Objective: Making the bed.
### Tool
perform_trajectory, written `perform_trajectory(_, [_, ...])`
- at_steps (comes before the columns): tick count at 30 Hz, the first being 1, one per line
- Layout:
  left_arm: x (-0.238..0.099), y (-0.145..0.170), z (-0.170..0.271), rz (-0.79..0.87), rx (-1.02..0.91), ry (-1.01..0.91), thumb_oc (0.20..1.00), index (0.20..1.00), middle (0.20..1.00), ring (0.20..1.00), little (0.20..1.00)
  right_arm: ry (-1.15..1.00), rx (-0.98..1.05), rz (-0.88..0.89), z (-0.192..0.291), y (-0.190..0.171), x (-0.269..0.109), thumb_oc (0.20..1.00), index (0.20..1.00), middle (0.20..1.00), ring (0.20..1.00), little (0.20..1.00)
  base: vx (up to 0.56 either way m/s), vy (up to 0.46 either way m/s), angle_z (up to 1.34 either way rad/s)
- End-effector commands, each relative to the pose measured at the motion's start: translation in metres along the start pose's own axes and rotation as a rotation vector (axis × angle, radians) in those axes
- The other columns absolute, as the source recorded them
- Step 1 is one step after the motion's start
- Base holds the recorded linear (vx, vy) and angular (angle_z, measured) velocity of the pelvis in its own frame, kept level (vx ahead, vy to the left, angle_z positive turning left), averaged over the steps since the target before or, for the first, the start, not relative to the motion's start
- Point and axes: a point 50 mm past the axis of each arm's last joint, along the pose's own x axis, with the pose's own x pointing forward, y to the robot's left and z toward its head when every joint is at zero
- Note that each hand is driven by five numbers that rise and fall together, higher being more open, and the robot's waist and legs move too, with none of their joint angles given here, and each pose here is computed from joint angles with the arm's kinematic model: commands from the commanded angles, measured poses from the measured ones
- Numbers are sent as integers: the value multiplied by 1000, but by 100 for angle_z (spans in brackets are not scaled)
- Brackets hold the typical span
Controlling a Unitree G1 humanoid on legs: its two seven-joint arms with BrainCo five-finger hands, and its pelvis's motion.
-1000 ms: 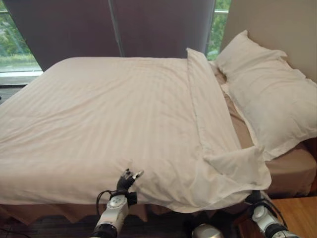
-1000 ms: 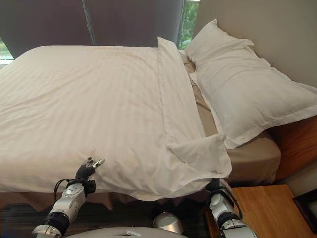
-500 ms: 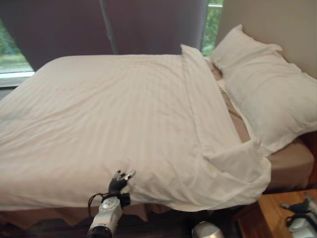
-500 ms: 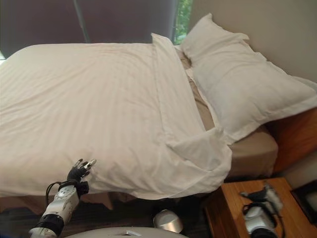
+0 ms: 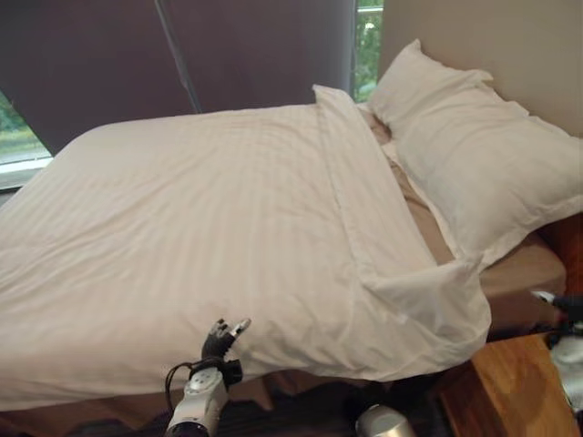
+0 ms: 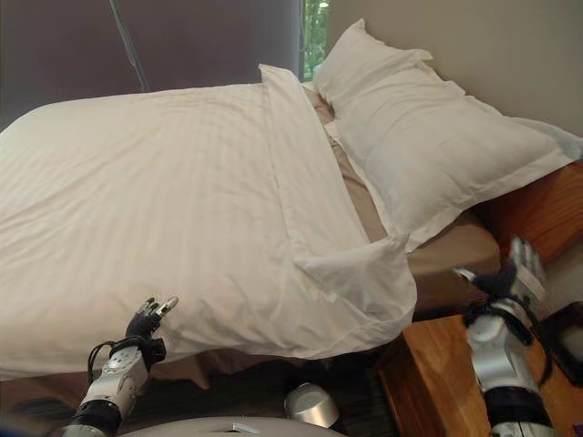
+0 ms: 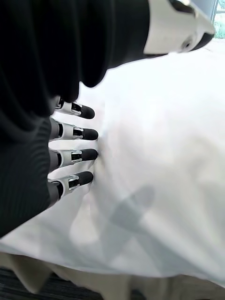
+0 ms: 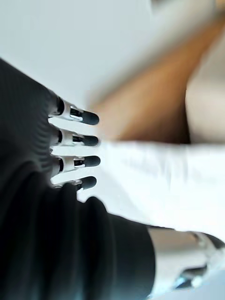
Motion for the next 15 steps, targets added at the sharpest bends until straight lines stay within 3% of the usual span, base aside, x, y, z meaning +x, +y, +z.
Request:
perform_trajectory(1, [4,14,29,25,28,-105,1000,1000,1000,1000,1000,-147,113,57,43,10,13,1000,1000,1000,1000,1000,4,17,-4])
perform_trajectory(10, [-2,29,25,54,42,-88,1000,1000,1000,1000,1000,-165,335,246,64,30,-10,1000,1000,1000,1000,1000,0,0,0])
perform_trajectory(11, [-3,28,22,44,51,-82,1000,1000,1000,1000,1000,-164,463,289,73,36,-14,1000,1000,1000,1000,1000,0,0,0])
perform_trajectory(12, [-3,28,22,45,51,-82,1000,1000,1000,1000,1000,-164,465,290,73,36,-14,1000,1000,1000,1000,1000,0,0,0])
perform_trajectory(14, [-3,25,25,22,57,-94,1000,1000,1000,1000,1000,-143,733,371,89,46,-19,1000,1000,1000,1000,1000,0,0,0])
perform_trajectory(15, [-2,20,27,-9,58,-102,1000,1000,1000,1000,1000,-82,1059,439,102,55,-24,200,200,200,200,200,0,0,0])
